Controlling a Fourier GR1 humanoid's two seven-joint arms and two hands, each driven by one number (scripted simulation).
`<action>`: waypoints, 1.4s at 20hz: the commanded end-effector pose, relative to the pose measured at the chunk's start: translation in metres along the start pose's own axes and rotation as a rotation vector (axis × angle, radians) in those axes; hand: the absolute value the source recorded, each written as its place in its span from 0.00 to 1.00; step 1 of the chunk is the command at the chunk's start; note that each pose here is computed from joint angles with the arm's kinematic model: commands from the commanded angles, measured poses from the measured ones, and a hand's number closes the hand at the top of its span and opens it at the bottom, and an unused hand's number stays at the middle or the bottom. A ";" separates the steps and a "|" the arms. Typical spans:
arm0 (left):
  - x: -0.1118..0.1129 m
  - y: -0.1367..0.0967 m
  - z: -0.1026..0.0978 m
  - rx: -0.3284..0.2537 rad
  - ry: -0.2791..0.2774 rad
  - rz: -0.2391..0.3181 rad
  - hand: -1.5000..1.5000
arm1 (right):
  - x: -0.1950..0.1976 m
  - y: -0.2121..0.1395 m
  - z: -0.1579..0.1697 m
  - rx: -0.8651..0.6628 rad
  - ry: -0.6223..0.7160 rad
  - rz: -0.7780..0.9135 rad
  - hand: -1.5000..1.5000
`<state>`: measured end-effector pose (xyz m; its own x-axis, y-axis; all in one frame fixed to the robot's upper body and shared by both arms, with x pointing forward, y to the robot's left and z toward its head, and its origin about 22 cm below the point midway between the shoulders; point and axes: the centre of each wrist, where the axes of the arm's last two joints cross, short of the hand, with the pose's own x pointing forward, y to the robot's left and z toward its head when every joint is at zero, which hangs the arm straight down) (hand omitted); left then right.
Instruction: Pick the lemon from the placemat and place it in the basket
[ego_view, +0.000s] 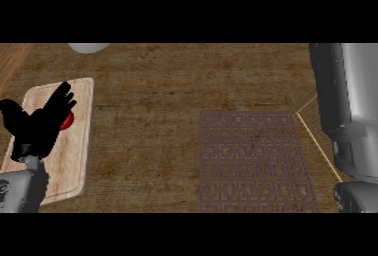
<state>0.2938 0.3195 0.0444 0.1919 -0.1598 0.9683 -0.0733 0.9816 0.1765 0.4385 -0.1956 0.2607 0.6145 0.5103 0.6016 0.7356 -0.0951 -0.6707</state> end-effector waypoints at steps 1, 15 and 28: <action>-0.001 0.002 -0.003 0.015 0.010 -0.007 0.50 | -0.026 0.002 -0.007 -0.002 0.129 0.056 1.00; -0.012 0.000 0.011 -0.004 0.003 0.006 0.50 | -0.136 0.008 -0.026 -0.132 0.323 -0.066 0.00; 0.006 -0.002 0.001 -0.012 0.003 -0.006 0.50 | -0.160 -0.017 -0.063 -0.254 0.299 -0.258 0.00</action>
<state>0.2898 0.3133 0.0467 0.1912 -0.1674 0.9672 -0.0620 0.9813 0.1821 0.3580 -0.3126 0.1881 0.5571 0.3510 0.7526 0.8288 -0.1776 -0.5307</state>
